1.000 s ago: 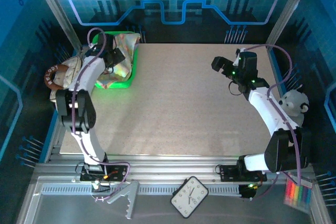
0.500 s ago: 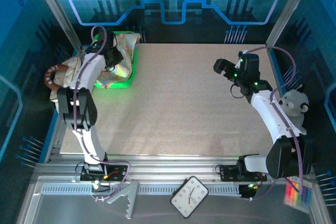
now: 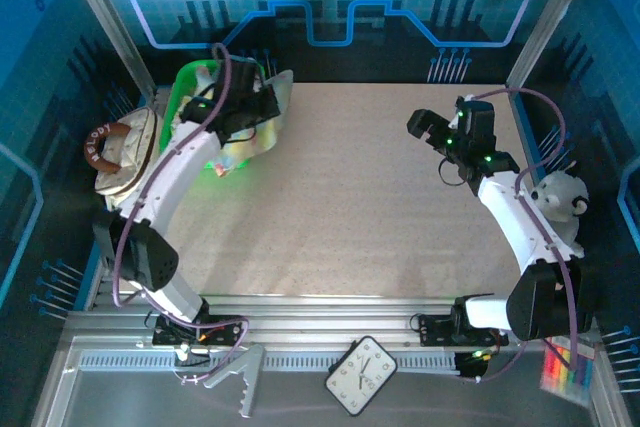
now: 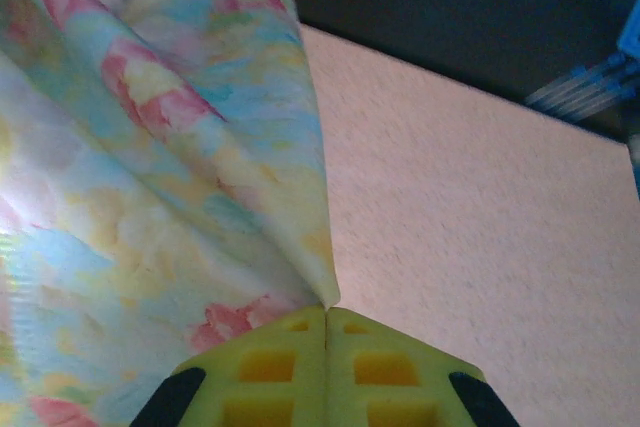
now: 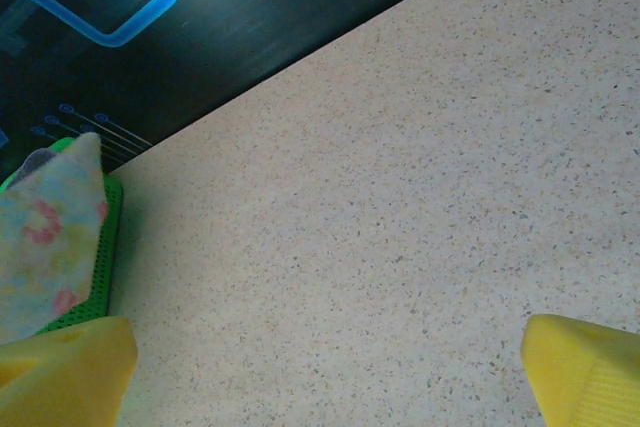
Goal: Fold and stack the skirts
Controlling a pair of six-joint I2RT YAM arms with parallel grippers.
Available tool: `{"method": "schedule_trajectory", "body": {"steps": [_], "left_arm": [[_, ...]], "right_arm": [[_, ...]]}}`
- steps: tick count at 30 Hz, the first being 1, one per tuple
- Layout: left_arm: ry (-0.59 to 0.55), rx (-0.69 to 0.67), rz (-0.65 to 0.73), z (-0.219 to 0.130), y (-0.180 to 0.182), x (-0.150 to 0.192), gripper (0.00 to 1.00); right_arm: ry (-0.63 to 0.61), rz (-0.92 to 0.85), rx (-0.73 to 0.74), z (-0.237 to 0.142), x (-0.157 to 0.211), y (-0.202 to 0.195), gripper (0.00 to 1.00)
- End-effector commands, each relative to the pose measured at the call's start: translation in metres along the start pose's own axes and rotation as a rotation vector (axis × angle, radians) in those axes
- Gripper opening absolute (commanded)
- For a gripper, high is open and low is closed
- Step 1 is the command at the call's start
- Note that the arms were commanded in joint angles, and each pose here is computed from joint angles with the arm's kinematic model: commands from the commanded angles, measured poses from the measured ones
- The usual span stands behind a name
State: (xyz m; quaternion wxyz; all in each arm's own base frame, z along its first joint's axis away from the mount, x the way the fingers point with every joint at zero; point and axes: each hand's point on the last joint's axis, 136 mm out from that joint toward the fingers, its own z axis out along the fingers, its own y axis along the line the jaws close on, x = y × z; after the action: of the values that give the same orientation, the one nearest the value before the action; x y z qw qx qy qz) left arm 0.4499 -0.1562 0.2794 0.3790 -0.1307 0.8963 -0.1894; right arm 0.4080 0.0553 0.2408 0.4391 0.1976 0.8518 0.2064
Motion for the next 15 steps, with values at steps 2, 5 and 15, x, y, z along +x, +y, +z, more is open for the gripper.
{"method": "schedule_trajectory", "body": {"steps": [2,5,15], "left_arm": [[0.230,0.117,0.021,0.053,-0.066,0.084,0.00],[0.391,0.173,0.026,0.088,-0.109,0.144,0.00],[0.523,0.262,0.175,0.104,-0.174,0.200,0.65]], "right_arm": [[-0.002,0.027,-0.011,-0.001,0.004,0.003,1.00],[0.037,0.016,0.014,0.002,0.015,-0.004,1.00],[0.145,-0.006,0.172,-0.011,0.057,-0.048,1.00]]}}
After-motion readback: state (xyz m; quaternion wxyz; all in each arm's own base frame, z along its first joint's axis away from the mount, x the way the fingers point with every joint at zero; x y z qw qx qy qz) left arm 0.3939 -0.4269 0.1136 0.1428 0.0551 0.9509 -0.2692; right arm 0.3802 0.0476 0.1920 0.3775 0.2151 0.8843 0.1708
